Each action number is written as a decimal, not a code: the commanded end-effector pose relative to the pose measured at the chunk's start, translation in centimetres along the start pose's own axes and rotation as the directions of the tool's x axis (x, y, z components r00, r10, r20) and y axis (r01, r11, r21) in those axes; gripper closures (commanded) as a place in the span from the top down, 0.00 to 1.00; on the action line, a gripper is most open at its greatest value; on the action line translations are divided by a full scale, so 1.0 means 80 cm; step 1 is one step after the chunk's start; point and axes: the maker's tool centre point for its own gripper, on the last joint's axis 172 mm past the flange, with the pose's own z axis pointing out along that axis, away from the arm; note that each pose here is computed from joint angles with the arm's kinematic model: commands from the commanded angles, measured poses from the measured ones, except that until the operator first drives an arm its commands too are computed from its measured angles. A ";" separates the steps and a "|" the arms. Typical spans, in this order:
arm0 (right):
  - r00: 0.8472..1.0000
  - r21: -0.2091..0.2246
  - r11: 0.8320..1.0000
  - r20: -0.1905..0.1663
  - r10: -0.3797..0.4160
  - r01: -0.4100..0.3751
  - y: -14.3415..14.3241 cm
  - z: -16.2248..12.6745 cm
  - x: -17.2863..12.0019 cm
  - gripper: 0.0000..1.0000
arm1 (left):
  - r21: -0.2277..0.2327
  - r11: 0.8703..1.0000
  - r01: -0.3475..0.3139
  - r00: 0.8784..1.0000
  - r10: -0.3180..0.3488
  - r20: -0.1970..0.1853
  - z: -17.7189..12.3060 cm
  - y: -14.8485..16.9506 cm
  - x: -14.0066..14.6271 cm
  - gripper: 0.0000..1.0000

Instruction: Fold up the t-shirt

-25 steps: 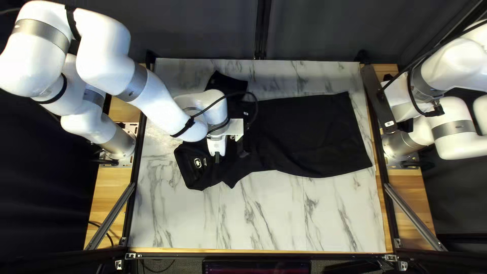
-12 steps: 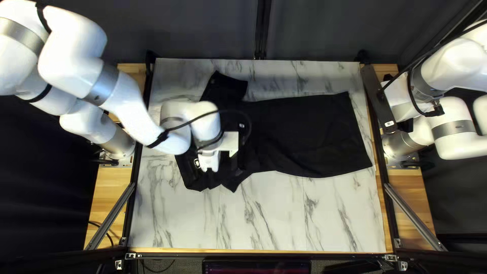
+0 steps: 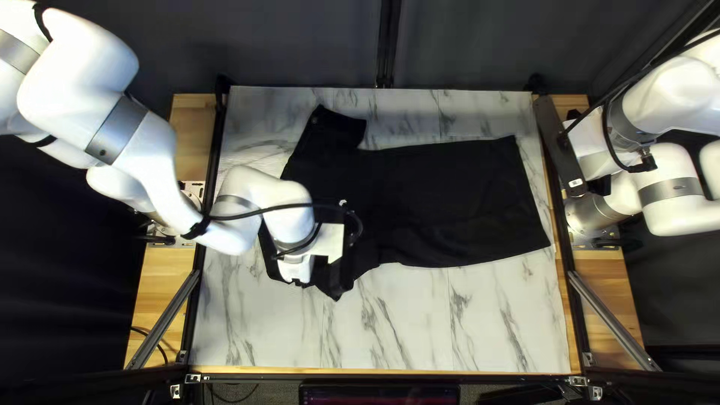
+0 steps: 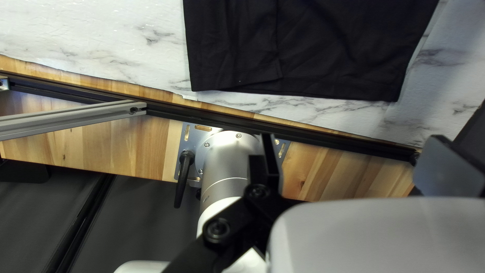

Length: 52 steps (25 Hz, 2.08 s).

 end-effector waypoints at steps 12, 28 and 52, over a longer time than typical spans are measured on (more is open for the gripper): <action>1.000 0.000 1.000 0.000 0.000 0.000 0.000 0.000 0.000 1.00 | 0.015 1.000 0.015 1.000 -0.015 -0.016 -0.036 -0.052 0.010 0.00; 1.000 0.000 1.000 0.000 0.000 0.000 0.000 0.000 0.000 1.00 | 0.026 0.987 0.158 0.986 -0.156 -0.060 -0.036 -0.200 0.010 0.01; 1.000 0.000 1.000 0.000 0.000 0.000 0.000 0.000 0.000 1.00 | 0.322 0.929 0.184 0.967 -0.229 0.109 0.050 -0.087 -0.001 1.00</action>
